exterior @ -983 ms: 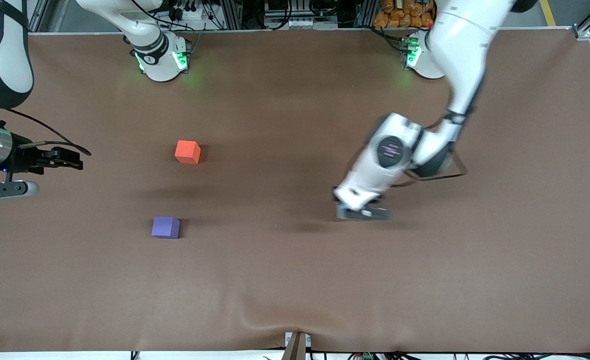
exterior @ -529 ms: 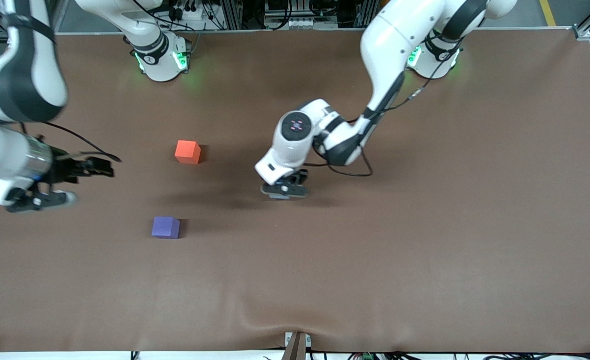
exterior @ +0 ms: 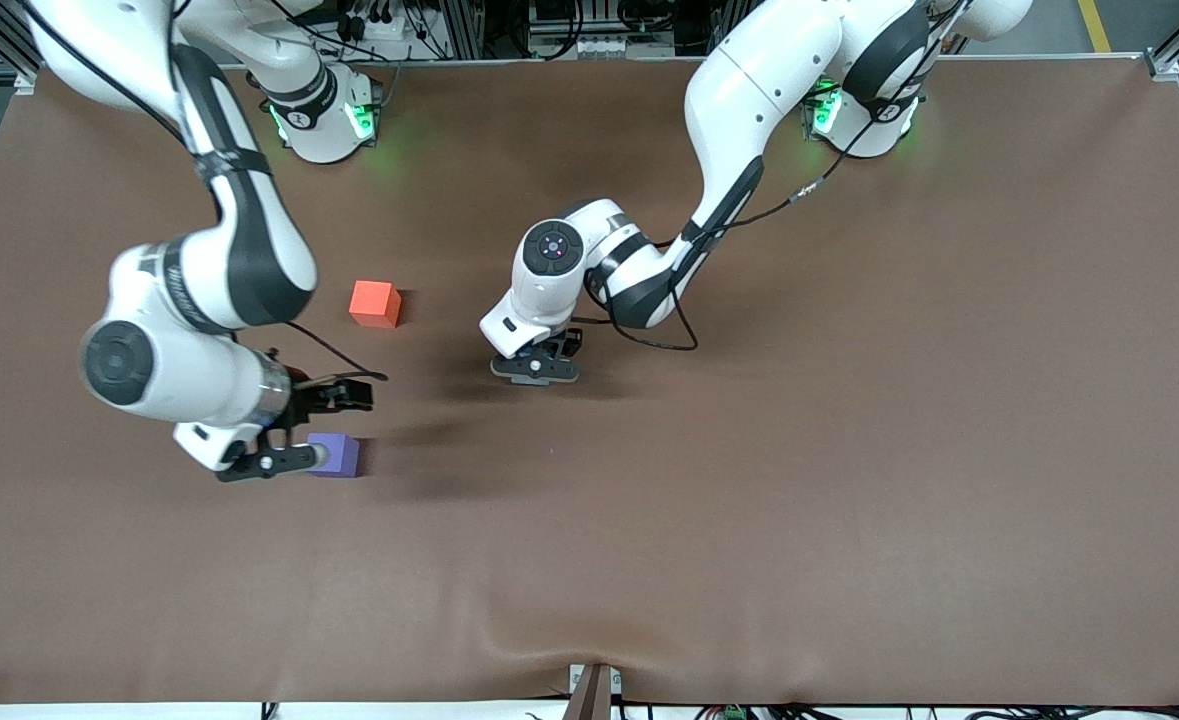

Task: Place blue block between orange and purple blocks
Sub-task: 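Pass the blue cube from the left gripper to the right gripper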

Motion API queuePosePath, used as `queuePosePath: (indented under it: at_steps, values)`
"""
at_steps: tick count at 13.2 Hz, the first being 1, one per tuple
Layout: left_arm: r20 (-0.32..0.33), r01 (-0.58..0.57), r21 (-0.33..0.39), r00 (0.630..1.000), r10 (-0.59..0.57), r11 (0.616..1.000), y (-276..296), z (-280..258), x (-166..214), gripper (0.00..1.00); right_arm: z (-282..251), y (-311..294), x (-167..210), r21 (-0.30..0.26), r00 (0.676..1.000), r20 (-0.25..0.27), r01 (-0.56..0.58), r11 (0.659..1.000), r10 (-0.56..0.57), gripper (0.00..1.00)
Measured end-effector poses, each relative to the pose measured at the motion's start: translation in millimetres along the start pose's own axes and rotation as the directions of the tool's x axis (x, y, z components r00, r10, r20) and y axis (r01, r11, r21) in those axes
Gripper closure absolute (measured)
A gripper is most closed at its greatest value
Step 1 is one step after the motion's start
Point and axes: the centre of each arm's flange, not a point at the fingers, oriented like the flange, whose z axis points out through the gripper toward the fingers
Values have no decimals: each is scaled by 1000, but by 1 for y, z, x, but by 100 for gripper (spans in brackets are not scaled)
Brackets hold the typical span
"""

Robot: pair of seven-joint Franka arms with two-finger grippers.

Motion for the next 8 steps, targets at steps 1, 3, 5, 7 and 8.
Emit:
queuePosePath:
  at_steps: [1, 3, 5, 7, 8]
  values:
    - [-14, 3, -8, 1000, -3, 1000, 1, -8, 5, 11, 6, 6, 2, 0, 1000, 5, 3, 1000, -3, 0]
    - [-48, 24, -14, 999, -24, 1000, 2, -42, 22, 0, 14, 14, 11, 21, 999, -33, 8, 1000, -7, 0]
    - [-81, 84, 25, 993, -82, 996, -27, -117, 62, 0, 31, -13, 12, 28, 999, -25, 49, 998, -48, 0]
    - [-93, 199, 72, 977, -192, 977, -95, -218, 108, 0, 56, -65, 2, 22, 993, 11, 120, 993, -120, 0]
    - [-98, 257, 88, 964, -248, 962, -137, -264, 126, 0, 69, -95, -4, 16, 989, 11, 145, 989, -145, 0]
